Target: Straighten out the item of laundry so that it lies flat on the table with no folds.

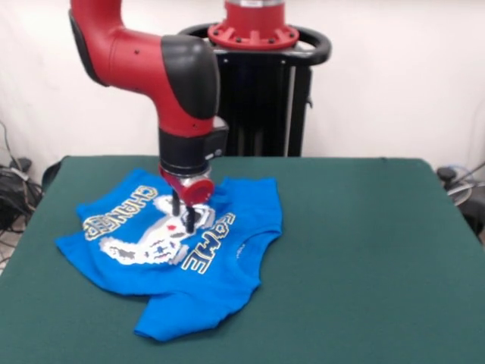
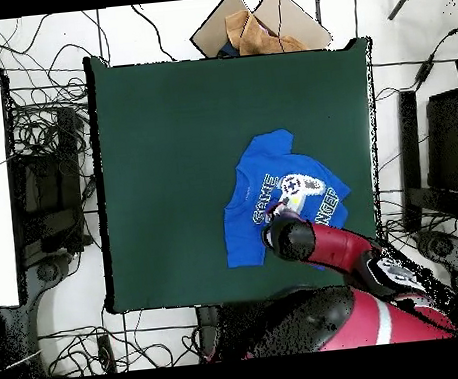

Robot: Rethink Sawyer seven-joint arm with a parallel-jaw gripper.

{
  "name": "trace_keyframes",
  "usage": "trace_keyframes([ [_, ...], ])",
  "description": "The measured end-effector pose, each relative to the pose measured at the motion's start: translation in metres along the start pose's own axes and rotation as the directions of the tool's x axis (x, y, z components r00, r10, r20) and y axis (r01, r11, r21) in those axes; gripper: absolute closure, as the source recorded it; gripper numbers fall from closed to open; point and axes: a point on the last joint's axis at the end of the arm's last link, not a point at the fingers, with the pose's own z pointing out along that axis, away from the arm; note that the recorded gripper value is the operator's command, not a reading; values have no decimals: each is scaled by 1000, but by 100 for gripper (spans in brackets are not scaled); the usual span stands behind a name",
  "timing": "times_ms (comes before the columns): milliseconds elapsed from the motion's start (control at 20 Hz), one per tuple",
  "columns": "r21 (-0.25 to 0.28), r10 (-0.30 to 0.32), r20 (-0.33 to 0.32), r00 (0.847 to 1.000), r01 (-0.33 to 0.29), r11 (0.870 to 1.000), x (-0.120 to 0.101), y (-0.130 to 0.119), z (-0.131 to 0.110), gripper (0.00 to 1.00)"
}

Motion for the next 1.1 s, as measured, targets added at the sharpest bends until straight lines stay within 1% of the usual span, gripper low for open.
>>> trace_keyframes([
  [200,4,-1,-15,1000,1,1000,13,18,-1,0],
  [300,-1,-6,-17,1000,6,1000,23,32,-2,0],
  [500,-4,-11,-20,1000,11,1000,33,45,-4,0],
  [700,-7,-8,-26,1000,7,1000,39,51,-4,0],
  [1100,-9,6,-38,999,-6,1000,43,53,-5,0],
])
